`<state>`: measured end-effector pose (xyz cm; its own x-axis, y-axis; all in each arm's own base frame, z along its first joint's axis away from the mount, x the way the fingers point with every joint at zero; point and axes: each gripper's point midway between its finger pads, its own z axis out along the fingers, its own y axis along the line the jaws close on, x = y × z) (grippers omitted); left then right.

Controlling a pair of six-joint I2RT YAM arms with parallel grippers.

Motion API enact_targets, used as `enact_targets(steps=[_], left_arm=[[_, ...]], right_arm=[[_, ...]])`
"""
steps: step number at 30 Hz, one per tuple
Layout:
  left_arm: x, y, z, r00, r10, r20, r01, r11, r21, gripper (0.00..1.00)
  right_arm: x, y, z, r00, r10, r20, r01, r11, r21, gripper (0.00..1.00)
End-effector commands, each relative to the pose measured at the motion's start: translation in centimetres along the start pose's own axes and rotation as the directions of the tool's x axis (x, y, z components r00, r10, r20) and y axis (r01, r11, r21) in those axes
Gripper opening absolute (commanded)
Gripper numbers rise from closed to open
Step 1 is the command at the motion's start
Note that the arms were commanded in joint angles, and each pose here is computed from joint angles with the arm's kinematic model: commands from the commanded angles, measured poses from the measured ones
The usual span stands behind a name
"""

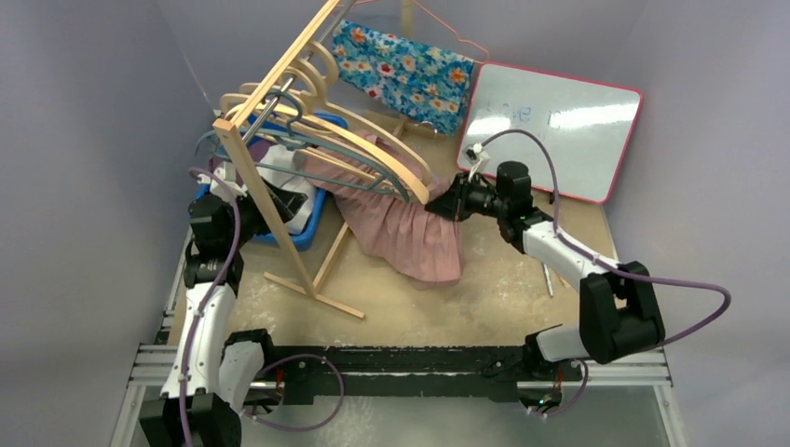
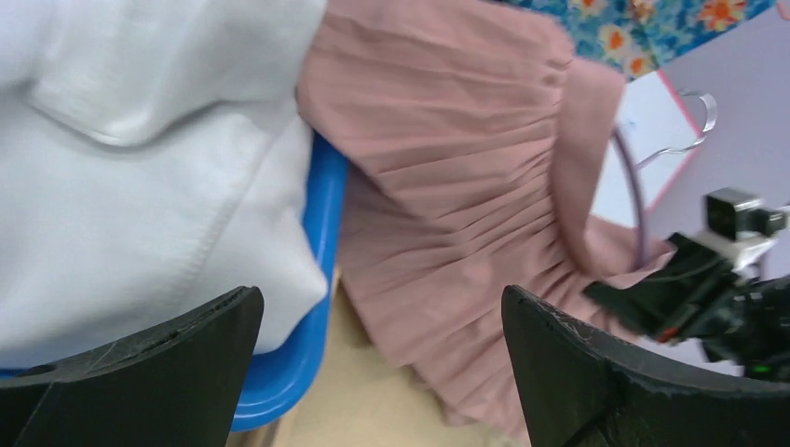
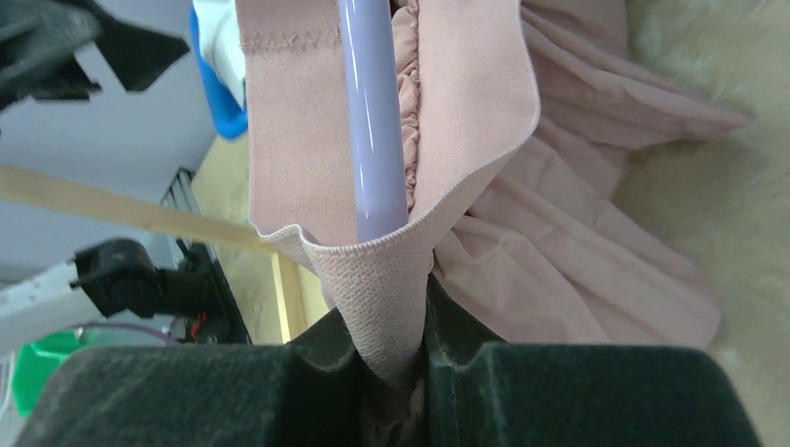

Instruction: Remove the skirt from the hanger

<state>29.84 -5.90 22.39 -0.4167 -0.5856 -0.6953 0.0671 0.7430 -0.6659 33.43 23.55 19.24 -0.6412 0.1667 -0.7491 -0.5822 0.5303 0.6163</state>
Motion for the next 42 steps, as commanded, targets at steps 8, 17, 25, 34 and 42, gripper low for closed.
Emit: enact_targets(steps=[8, 17, 25, 34, 42], left_arm=[[-0.2, -7.8, 2.1, 0.964, -0.239, -0.116, 0.265, 0.892, 0.367, 0.99], [2.6, -11.4, 4.2, 0.959, -0.238, -0.153, 0.28, 0.878, 0.389, 0.81], [3.5, -11.8, 7.8, 0.965, -0.247, -0.091, 0.263, 0.909, 0.323, 0.56], [3.2, -8.9, 9.8, 0.995, -0.096, -0.006, 0.096, 0.99, 0.107, 0.43], [4.1, -7.6, 10.4, 0.996, -0.082, -0.026, 0.084, 0.995, 0.056, 0.0]], right_arm=[[1.5, 5.3, 1.2, 0.982, -0.183, 0.052, 0.186, 0.981, -0.058, 0.0], [2.3, 6.0, 2.7, 0.979, -0.202, 0.025, 0.203, 0.978, -0.05, 0.0], [2.8, 6.9, 2.3, 0.977, -0.213, 0.026, 0.214, 0.975, -0.051, 0.0], [4.5, 7.9, 2.2, 0.967, -0.253, 0.003, 0.253, 0.966, -0.061, 0.0], [5.8, 8.4, 1.9, 0.965, -0.263, -0.018, 0.261, 0.961, -0.095, 0.04]])
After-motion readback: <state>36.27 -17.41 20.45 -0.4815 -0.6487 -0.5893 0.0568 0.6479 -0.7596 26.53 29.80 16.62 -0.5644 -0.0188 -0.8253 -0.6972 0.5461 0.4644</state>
